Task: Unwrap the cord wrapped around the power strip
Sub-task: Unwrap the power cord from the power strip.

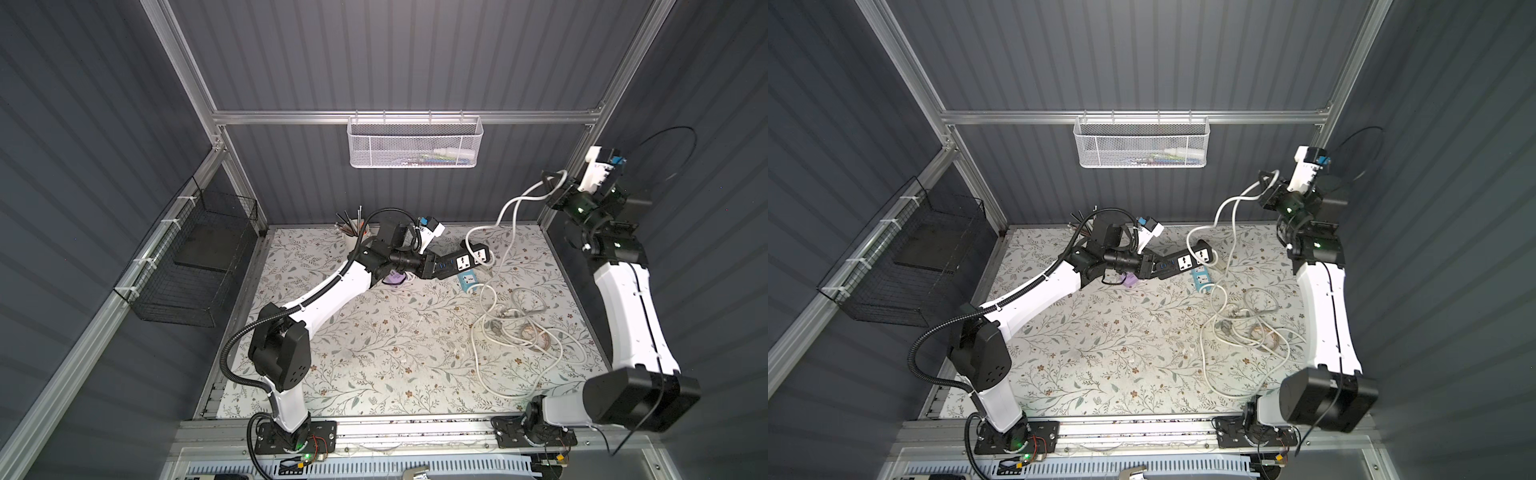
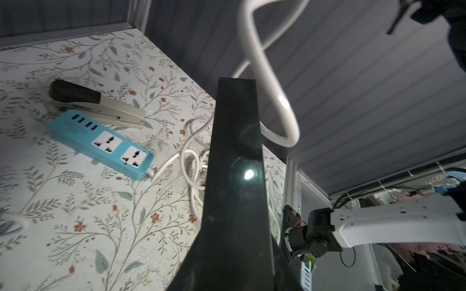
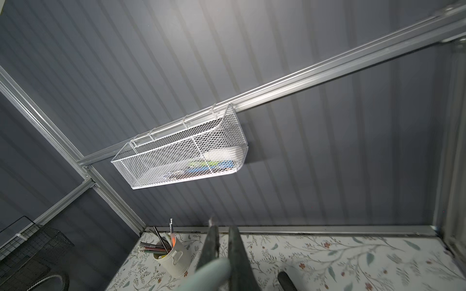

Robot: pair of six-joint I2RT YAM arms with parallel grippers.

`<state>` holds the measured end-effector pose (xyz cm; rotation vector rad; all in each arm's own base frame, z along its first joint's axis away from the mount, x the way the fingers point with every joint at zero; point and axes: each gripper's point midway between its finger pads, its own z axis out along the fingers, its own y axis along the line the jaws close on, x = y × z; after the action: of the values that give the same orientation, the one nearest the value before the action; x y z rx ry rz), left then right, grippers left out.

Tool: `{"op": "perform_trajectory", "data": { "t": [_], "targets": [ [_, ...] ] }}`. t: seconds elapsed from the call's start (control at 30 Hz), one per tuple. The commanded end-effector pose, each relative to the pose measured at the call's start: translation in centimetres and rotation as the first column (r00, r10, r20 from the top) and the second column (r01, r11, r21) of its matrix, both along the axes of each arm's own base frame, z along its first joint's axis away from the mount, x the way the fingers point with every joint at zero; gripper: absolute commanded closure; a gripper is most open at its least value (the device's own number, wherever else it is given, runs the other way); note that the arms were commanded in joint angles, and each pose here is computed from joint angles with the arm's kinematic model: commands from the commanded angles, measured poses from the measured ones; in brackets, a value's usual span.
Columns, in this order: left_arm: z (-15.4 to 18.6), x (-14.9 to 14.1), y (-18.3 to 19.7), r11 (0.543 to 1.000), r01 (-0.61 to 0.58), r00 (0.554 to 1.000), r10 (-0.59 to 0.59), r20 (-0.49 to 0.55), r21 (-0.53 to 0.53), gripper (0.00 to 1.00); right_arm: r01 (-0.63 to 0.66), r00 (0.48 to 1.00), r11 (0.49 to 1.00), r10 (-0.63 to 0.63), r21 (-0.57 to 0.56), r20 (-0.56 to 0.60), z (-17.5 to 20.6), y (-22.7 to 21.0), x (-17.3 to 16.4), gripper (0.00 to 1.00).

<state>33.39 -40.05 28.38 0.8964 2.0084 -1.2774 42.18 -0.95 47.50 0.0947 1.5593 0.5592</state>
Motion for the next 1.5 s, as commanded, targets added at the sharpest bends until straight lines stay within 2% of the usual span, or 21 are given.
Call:
{"op": "perform_trajectory", "data": {
  "t": [0.0, 0.17, 0.3, 0.37, 0.57, 0.73, 1.03, 1.33, 1.47],
  "targets": [
    [3.5, 2.7, 3.1, 0.989, -0.146, 0.979, 0.143, 0.145, 0.013, 1.0, 0.09, 0.991, 0.996, -0.088, 0.022, -0.102, -3.4, -2.3, -1.6, 1.0],
    [6.4, 4.8, 7.5, 0.953, -0.303, 0.925, 0.297, 0.238, -0.012, 1.0, 0.211, 0.945, 0.977, -0.212, -0.033, -0.248, -8.1, -4.2, -4.0, 1.0],
    [9.0, 5.1, 10.3, 0.921, -0.389, 0.869, 0.379, 0.317, -0.034, 1.0, 0.291, 0.889, 0.956, -0.289, -0.05, -0.356, -12.1, -5.6, -5.5, 1.0],
    [10.3, 5.1, 11.8, 0.895, -0.443, 0.826, 0.426, 0.368, -0.043, 1.0, 0.305, 0.859, 0.951, -0.3, -0.057, -0.415, -14.6, -5.9, -5.8, 1.0],
    [12.8, 4.6, 14.1, 0.858, -0.508, 0.756, 0.487, 0.438, -0.078, 1.0, 0.279, 0.804, 0.96, -0.253, -0.033, -0.539, -20.3, -5.3, -6.1, 1.0],
    [14.4, 3.9, 15.1, 0.842, -0.528, 0.721, 0.514, 0.464, -0.112, 1.0, 0.258, 0.733, 0.966, -0.205, -0.014, -0.649, -26.3, -4.6, -6.3, 1.0],
    [15.5, 3.9, 16.8, 0.803, -0.579, 0.667, 0.565, 0.486, -0.139, 1.0, 0.273, 0.611, 0.962, -0.168, 0.007, -0.773, -34.1, -3.3, -5.7, 1.0],
    [15.8, 4.2, 18.2, 0.772, -0.615, 0.637, 0.606, 0.477, -0.159, 1.0, 0.364, 0.452, 0.93, -0.231, -0.059, -0.862, -39.7, -4.5, -6.4, 1.0],
    [16.1, 4.3, 19.0, 0.756, -0.632, 0.618, 0.625, 0.476, -0.172, 1.0, 0.388, 0.412, 0.919, -0.246, -0.075, -0.877, -40.9, -4.8, -6.9, 1.0]
  ]
}}
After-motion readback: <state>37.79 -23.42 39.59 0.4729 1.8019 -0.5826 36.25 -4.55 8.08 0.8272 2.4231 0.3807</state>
